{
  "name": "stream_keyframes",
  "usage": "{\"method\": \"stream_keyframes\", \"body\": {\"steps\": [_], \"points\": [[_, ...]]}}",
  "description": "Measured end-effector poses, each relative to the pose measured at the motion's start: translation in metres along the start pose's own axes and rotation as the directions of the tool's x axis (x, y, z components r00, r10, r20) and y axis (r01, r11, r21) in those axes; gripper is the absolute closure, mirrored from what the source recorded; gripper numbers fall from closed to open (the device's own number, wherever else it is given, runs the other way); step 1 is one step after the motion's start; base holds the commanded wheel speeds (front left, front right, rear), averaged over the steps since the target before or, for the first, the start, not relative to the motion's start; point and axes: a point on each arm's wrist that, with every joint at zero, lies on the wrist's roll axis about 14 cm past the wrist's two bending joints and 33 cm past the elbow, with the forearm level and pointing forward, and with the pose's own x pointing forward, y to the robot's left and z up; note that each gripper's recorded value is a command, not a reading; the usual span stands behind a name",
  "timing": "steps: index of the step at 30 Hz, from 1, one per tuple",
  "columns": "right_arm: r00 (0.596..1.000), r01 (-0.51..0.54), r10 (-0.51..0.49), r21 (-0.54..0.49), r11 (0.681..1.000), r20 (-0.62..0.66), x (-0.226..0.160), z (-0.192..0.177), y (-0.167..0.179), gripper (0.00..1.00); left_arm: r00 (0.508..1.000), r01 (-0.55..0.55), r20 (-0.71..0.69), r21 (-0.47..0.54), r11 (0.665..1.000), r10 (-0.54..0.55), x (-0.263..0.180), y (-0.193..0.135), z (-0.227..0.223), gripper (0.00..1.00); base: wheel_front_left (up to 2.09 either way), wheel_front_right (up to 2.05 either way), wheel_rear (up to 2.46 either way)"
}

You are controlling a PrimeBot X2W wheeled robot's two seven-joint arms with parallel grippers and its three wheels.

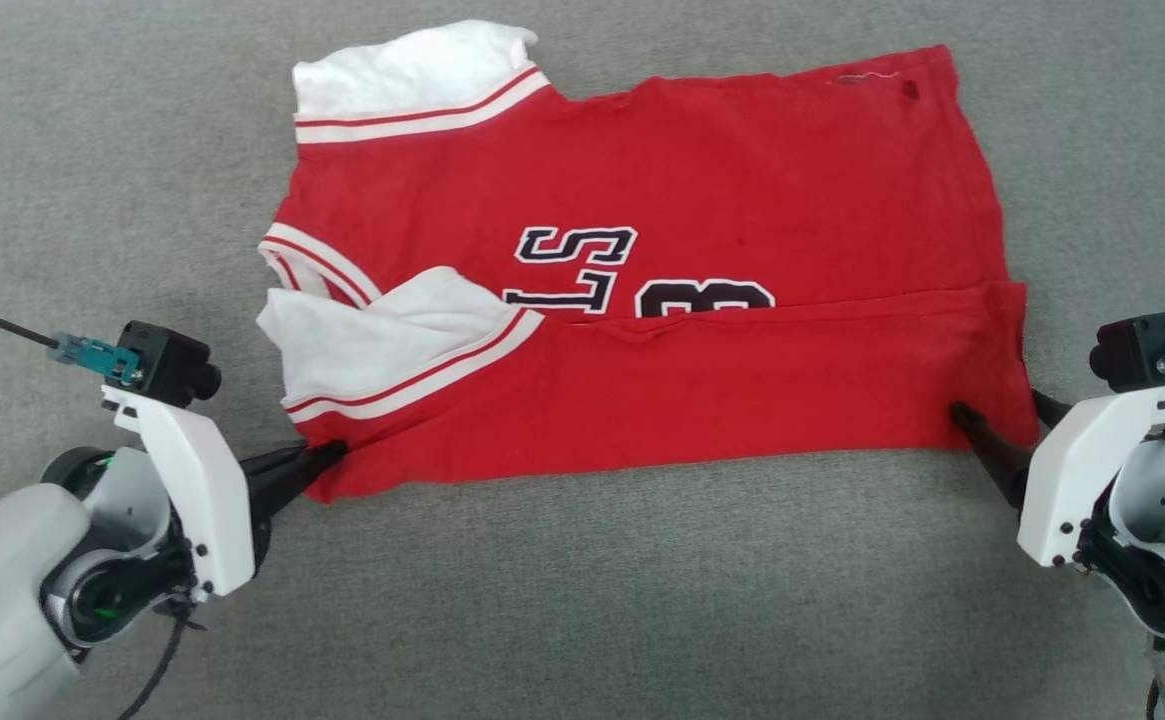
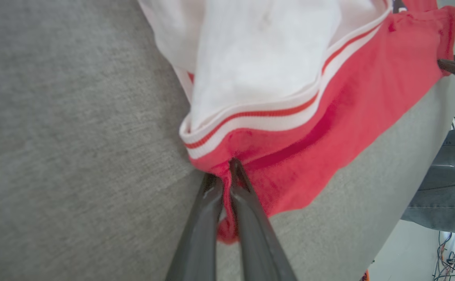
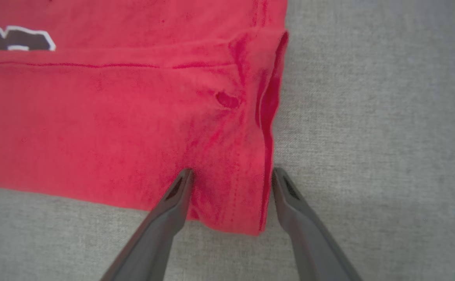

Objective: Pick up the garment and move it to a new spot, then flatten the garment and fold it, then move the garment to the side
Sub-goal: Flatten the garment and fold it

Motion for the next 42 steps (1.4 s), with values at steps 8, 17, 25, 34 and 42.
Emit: {"method": "stream_keyframes", "body": {"steps": [8,17,25,34,42], "points": [[0.999,-0.030,0.030,-0.008,1.000,-0.016,0.017,0.000,0.009,1.00,0.999,0.012,0.051,-0.022,1.000,-0.010,-0.002,-0.006,-0.002,1.00,0.00,0.00,0.00],[1.000,-0.013,0.014,-0.032,0.999,0.028,0.003,0.008,-0.001,1.00,0.994,0.030,0.109,-0.049,0.998,-0.025,-0.021,-0.020,-0.018,1.00,0.00,0.00,0.00],[1.000,-0.011,0.012,-0.050,0.999,0.026,-0.018,-0.006,-0.004,1.00,0.988,0.037,0.151,-0.080,0.996,-0.024,-0.048,-0.028,-0.045,1.00,0.00,0.00,0.00],[0.999,0.008,-0.008,-0.022,1.000,0.036,-0.038,-0.022,-0.009,0.00,0.983,0.045,0.184,-0.125,0.991,-0.021,-0.058,-0.035,-0.067,0.63,0.00,0.00,0.00],[0.966,0.057,-0.052,-0.016,0.998,0.252,-0.054,0.016,-0.011,0.00,0.963,0.026,0.270,-0.107,0.994,0.004,-0.060,-0.026,-0.046,0.00,0.00,0.00,0.00]]}}
